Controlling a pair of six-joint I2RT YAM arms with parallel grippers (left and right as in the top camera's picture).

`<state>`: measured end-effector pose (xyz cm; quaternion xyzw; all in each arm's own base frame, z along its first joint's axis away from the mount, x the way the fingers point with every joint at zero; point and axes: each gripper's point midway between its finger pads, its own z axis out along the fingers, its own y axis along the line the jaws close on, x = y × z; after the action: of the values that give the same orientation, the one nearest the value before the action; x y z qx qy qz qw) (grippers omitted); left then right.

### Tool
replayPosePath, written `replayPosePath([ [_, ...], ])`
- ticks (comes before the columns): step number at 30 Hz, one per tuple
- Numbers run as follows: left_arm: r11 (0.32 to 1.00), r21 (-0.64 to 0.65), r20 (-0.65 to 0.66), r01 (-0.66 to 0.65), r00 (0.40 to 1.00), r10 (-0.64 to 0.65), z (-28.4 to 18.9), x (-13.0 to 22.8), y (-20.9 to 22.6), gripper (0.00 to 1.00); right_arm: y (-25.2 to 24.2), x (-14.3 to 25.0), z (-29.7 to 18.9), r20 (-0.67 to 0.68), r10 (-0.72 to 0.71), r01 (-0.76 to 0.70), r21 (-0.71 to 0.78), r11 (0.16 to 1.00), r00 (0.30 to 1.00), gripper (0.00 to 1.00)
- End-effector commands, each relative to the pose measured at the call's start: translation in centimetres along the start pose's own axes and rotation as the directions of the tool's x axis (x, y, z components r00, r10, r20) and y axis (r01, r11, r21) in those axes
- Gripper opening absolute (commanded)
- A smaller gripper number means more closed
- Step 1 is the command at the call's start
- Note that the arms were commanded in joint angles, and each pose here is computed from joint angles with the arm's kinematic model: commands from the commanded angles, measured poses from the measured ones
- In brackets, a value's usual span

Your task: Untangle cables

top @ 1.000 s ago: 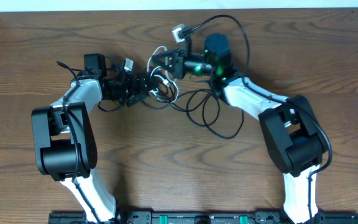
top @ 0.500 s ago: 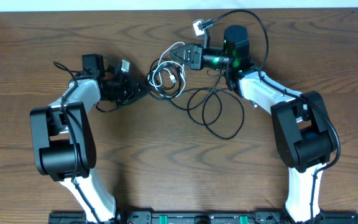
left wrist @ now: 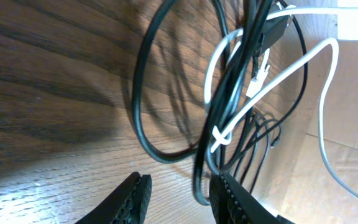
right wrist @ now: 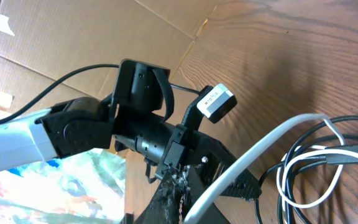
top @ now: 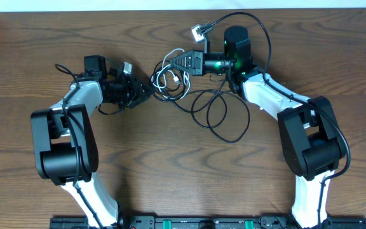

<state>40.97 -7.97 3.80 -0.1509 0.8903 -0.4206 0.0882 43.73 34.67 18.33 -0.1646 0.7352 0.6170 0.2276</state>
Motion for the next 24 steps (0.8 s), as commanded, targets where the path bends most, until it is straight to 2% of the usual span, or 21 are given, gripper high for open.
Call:
replayPosePath([
  [1,1.0,0.025,-0.034,0.008,0.999,-0.007,0.6,0.8,-0.3,0.37,1.8,-0.9,-0.3,0.014,-0.065,0.065,-0.018,0.998,0.998,0.01],
  [5,1.0,-0.017,-0.051,-0.004,0.999,0.003,1.7,1.5,-0.4,0.37,1.8,-1.0,-0.3,0.017,-0.065,0.066,-0.014,0.998,0.998,0.01],
  [9,0.982,-0.18,-0.011,0.052,0.998,-0.054,2.7,1.5,1.4,0.36,1.8,-1.0,-0.3,0.018,-0.065,0.066,-0.013,0.998,0.998,0.01],
  [14,0.976,-0.213,-0.008,0.049,0.999,-0.052,3.3,1.7,1.3,0.35,1.8,-1.0,-0.3,0.018,-0.065,0.066,-0.014,0.998,0.998,0.01],
  [16,0.976,-0.213,-0.009,0.048,0.999,-0.051,3.3,1.8,1.3,0.24,1.8,-1.0,-0.3,0.018,-0.066,0.066,-0.014,0.998,0.998,0.01],
  [17,0.976,-0.212,-0.007,0.047,0.999,-0.049,3.3,1.7,1.3,0.09,1.8,-1.0,-0.3,0.015,-0.068,0.068,-0.016,0.998,0.998,0.01],
  [24,0.975,-0.211,0.011,0.067,0.998,-0.066,2.6,1.1,1.9,0.08,1.7,-1.4,-0.9,0.023,-0.068,0.068,-0.015,0.998,0.997,0.01],
])
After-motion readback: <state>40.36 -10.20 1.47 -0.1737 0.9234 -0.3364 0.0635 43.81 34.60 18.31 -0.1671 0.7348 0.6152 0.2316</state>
